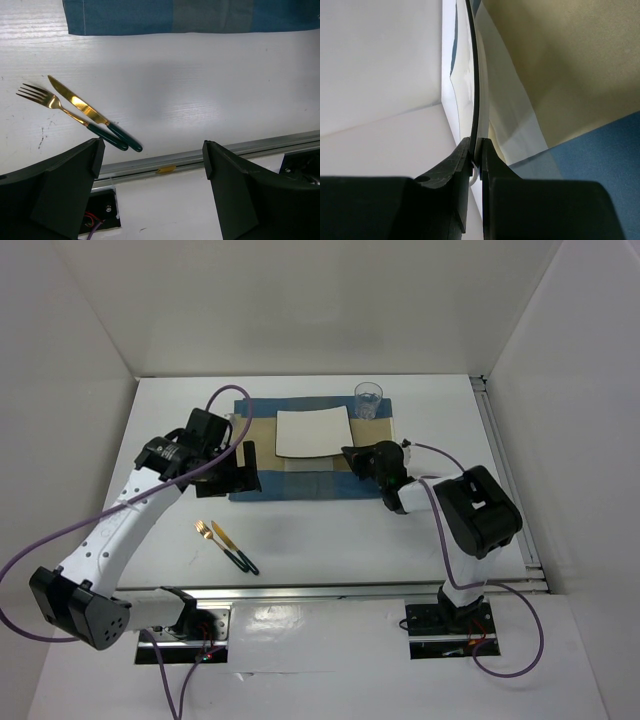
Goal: Set the dinner table for one person
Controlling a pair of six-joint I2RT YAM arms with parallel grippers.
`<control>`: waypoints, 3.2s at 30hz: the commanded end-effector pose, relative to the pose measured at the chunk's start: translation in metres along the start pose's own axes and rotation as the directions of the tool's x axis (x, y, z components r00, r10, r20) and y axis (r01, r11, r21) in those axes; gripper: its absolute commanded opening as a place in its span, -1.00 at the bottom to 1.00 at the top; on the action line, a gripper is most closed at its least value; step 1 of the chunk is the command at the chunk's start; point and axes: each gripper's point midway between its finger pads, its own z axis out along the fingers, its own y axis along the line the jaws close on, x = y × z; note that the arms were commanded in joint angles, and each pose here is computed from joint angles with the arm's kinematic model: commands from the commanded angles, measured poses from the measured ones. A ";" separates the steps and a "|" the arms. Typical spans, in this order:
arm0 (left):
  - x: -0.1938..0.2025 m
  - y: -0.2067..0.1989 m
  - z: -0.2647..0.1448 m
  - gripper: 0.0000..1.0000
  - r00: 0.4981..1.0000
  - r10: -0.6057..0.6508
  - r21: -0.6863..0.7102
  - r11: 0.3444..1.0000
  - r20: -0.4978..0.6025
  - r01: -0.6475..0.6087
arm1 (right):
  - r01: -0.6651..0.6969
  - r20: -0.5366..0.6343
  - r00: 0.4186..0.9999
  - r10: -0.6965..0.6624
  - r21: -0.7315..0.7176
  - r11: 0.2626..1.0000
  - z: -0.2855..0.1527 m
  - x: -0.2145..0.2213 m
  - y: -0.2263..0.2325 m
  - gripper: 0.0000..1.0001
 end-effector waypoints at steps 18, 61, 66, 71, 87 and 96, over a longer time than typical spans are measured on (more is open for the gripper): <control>0.000 0.002 0.006 0.99 1.000 0.026 -0.019 0.999 -0.015 -0.026 | -0.112 0.007 0.992 0.122 -0.339 0.934 -0.017 -0.007 0.095 -1.00; 0.003 0.004 0.010 0.99 0.999 0.034 -0.028 0.999 -0.031 -0.035 | -0.133 0.030 0.990 0.135 -0.041 0.990 0.002 -0.001 0.033 0.16; 0.001 0.003 0.010 0.99 0.999 0.035 -0.023 0.999 -0.023 -0.035 | -0.128 0.025 0.991 0.129 -0.003 0.992 -0.001 0.001 0.027 0.32; 0.004 0.005 0.012 0.99 0.999 0.034 -0.028 0.999 -0.031 -0.035 | -0.095 0.030 0.995 0.094 0.057 0.994 -0.003 0.001 0.019 0.68; 0.002 0.009 0.023 0.99 0.998 -0.066 -0.079 0.995 -0.021 0.064 | 0.170 0.003 0.985 -0.173 0.168 0.971 -0.045 -0.007 0.030 0.91; 0.012 0.055 0.025 0.96 0.962 -0.273 -0.295 0.918 0.021 0.267 | 0.368 -0.066 0.930 -0.362 0.176 0.913 -0.082 -0.002 0.029 0.91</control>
